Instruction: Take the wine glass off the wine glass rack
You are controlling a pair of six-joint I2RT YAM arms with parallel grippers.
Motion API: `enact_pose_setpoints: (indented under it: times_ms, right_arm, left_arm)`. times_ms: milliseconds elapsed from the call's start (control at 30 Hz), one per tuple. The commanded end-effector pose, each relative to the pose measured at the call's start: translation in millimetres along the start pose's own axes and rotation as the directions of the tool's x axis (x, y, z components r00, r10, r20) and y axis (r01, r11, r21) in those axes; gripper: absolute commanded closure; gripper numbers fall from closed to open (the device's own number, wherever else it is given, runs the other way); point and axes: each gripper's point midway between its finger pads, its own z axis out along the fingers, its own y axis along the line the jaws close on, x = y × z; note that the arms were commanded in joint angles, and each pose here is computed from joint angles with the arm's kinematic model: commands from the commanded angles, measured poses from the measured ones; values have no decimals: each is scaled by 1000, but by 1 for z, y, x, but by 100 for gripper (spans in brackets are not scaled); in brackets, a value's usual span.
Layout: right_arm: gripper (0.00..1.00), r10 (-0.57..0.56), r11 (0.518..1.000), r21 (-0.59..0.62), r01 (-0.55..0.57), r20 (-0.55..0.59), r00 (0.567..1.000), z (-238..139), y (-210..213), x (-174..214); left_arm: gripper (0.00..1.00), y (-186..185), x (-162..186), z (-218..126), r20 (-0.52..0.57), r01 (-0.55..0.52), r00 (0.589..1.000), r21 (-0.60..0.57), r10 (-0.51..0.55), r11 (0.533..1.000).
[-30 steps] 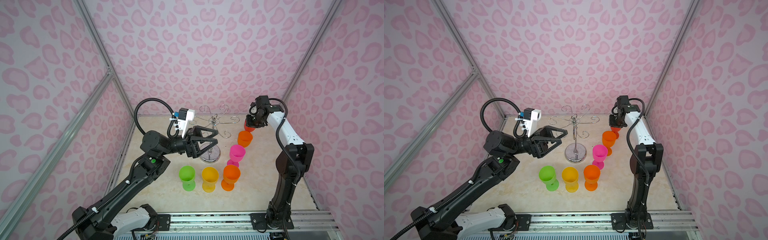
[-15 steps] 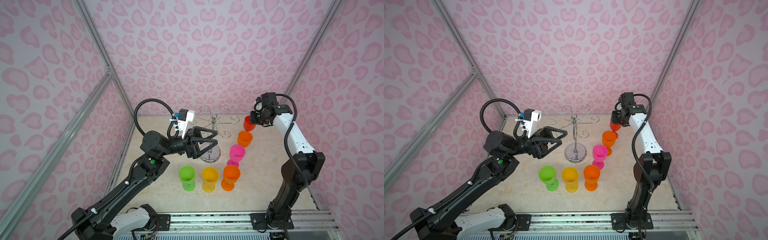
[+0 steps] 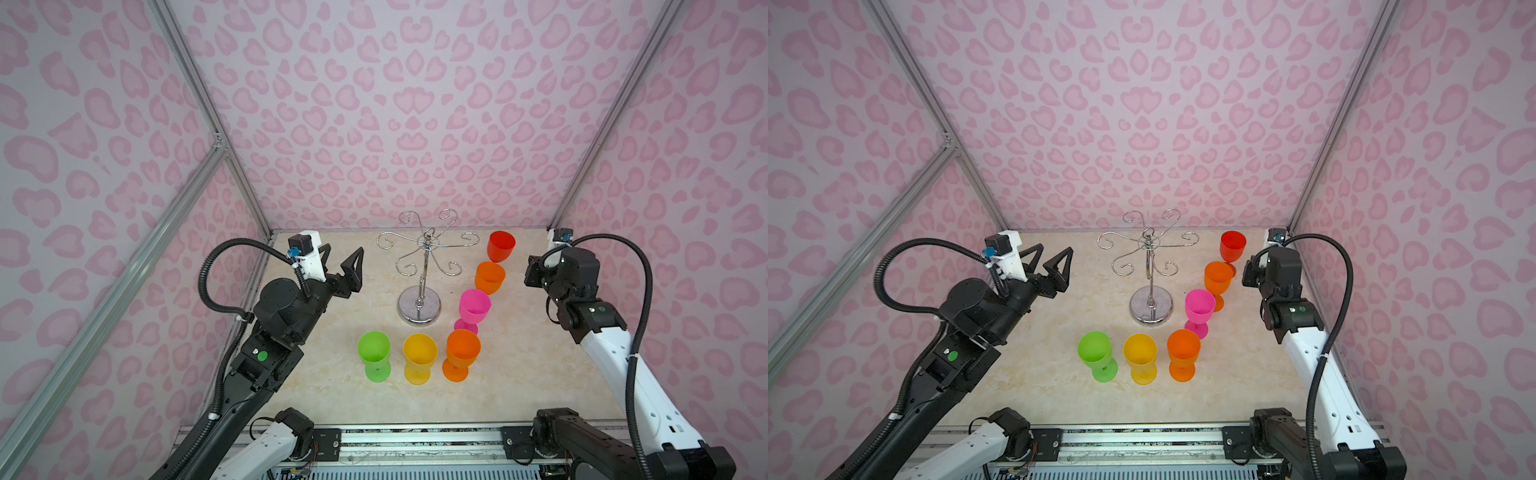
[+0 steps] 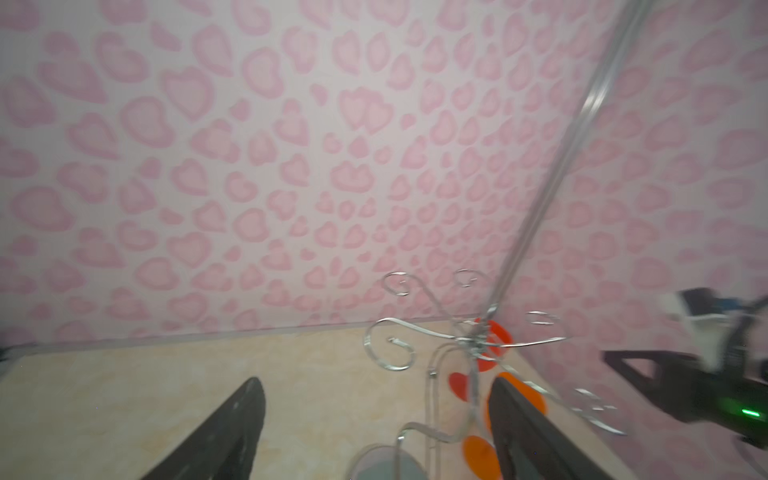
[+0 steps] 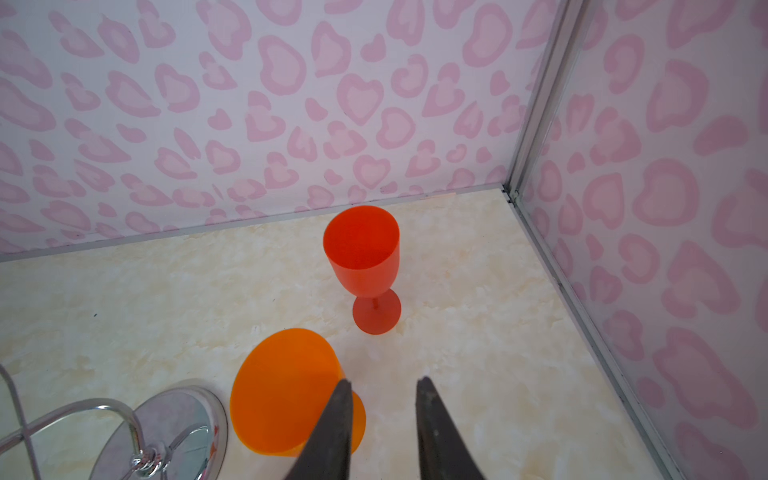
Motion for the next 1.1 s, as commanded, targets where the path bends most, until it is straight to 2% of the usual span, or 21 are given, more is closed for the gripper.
enact_pose_setpoints:
  times_ms: [0, 133, 300, 433, 600, 867, 1000, 1067]
  right_arm:
    - [71, 13, 997, 71, -26, 169, 985, -4, -16, -11]
    - [65, 31, 988, 143, -56, 173, 984, 6, -32, 20]
    - [59, 20, 973, 227, -50, 130, 991, 31, -45, 53]
    - [55, 23, 959, 279, -58, 124, 992, 39, -55, 71]
    - [54, 40, 953, 289, -90, 173, 984, 39, -63, 82]
    - [55, 30, 953, 298, -61, 108, 994, 56, -63, 105]
    - [55, 16, 971, 238, -36, 86, 996, 66, -53, 115]
    - [55, 1, 974, 225, -14, 54, 999, 73, -49, 122]
  left_arm:
    - [12, 70, 7, 3, 69, -96, 989, -350, 127, 932]
    - [12, 106, 56, 26, 13, -147, 986, -405, 167, 902]
    - [11, 147, 121, 44, -75, -131, 991, -437, 109, 890]
    - [11, 170, 154, 45, -108, -113, 991, -446, 72, 888]
    - [11, 187, 169, 41, -110, -63, 994, -449, 15, 891]
    - [19, 183, 177, 42, -169, -80, 986, -387, 15, 918]
    - [19, 195, 199, 31, -216, -108, 976, -441, 11, 891]
    - [19, 198, 207, 31, -207, -97, 978, -450, 2, 888]
